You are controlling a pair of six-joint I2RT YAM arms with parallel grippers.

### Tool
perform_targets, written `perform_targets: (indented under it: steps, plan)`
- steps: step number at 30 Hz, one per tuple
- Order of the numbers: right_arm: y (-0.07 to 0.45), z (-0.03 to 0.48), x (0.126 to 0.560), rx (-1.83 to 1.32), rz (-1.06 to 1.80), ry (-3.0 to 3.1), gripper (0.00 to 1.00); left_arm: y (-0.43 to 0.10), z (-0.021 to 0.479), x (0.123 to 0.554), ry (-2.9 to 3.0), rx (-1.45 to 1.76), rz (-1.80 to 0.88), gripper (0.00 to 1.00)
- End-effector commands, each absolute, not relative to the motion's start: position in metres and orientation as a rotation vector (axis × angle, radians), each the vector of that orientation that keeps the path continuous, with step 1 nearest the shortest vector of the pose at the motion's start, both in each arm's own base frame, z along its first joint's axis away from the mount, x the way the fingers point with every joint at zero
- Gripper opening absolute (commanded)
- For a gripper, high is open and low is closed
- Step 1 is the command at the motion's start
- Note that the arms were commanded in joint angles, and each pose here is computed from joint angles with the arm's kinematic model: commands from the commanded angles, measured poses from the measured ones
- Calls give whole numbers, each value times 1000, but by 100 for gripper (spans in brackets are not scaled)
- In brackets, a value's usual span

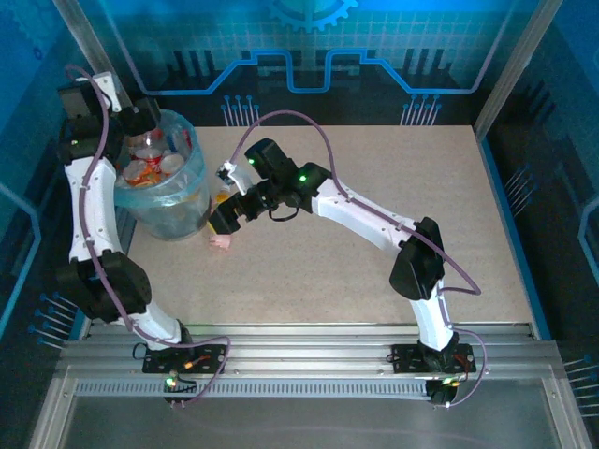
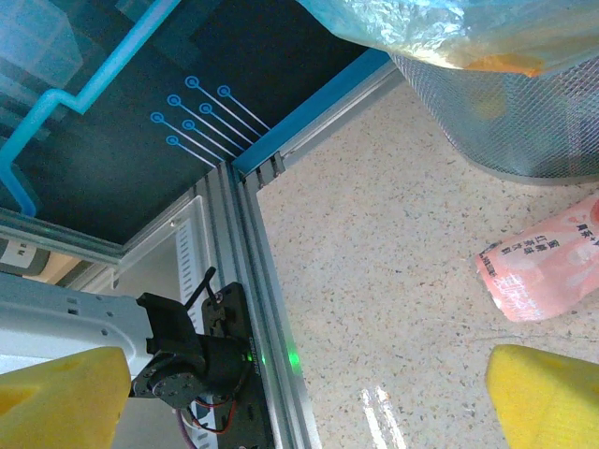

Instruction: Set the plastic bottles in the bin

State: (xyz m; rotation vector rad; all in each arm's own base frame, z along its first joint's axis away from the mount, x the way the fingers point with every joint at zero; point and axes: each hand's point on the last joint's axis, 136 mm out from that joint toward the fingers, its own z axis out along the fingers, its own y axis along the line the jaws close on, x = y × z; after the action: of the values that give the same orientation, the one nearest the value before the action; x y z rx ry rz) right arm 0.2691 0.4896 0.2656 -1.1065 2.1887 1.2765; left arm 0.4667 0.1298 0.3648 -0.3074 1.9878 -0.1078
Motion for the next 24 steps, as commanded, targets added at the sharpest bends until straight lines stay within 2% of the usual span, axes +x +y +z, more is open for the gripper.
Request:
perform_targets:
  steps: [1, 7, 10, 15, 17, 18, 20, 24]
  plan:
    - [486, 279, 259, -1129, 1281, 2163, 99, 110, 336, 460, 2052, -226, -187, 96]
    - [488, 277, 258, -1136, 1292, 2170, 99, 108, 321, 461, 2052, -182, -183, 97]
    - [488, 276, 258, -1139, 1290, 2171, 99, 113, 319, 464, 2055, -188, -160, 90]
    - [488, 277, 258, -1138, 1293, 2173, 99, 115, 350, 466, 1972, -178, -128, 58]
    - [488, 278, 259, -1135, 1294, 2172, 99, 117, 374, 463, 1906, -163, -88, 38]
    - [488, 278, 259, -1135, 1295, 2171, 98, 117, 386, 462, 1876, -154, -73, 34]
    - [488, 279, 259, -1135, 1296, 2171, 99, 117, 412, 457, 1816, -144, -46, 34]
    - [489, 281, 258, -1138, 1300, 2168, 99, 117, 449, 446, 1745, -118, 22, 46]
